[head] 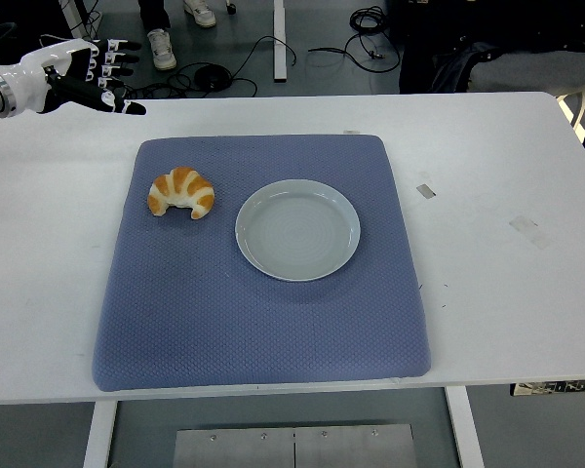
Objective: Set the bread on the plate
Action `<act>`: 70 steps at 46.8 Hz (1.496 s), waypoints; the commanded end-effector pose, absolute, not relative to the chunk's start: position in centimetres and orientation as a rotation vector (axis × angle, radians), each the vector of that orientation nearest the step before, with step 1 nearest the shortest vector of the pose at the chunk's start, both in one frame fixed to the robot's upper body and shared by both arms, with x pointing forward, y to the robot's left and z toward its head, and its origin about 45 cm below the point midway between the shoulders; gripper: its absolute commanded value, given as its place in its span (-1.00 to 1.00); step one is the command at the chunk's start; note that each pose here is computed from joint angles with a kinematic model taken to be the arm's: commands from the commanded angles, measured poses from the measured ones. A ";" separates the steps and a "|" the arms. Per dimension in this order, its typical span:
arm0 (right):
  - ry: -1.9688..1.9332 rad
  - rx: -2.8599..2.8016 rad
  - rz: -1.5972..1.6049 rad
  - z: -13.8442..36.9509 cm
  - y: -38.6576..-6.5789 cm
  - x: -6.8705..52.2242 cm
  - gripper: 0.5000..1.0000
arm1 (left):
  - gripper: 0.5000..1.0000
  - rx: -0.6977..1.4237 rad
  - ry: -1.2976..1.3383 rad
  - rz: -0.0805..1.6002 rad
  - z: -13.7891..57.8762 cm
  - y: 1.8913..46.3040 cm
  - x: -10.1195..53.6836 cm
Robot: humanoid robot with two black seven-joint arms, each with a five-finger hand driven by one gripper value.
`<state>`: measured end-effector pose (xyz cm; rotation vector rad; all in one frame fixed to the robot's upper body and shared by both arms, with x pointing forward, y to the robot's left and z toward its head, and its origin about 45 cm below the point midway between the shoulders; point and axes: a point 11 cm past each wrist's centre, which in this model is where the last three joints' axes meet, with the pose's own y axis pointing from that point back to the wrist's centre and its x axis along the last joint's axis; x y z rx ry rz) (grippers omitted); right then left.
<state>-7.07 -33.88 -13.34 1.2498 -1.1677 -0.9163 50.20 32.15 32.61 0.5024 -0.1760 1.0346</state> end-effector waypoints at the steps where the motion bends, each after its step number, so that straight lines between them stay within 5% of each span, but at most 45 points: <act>1: -1.167 1.249 -0.917 -13.3 -33.9 -7.1 1.00 | 0.95 0.511 -0.182 1.026 32.5 31.9 50.2; 26: -1.167 1.251 -0.915 -13.3 -33.9 -7.1 1.00 | 0.95 0.519 -0.210 1.087 32.7 32.5 50.6; 70: -1.167 1.251 -0.915 -13.3 -33.9 -7.1 1.00 | 0.86 0.838 -0.515 0.796 29.2 27.7 48.4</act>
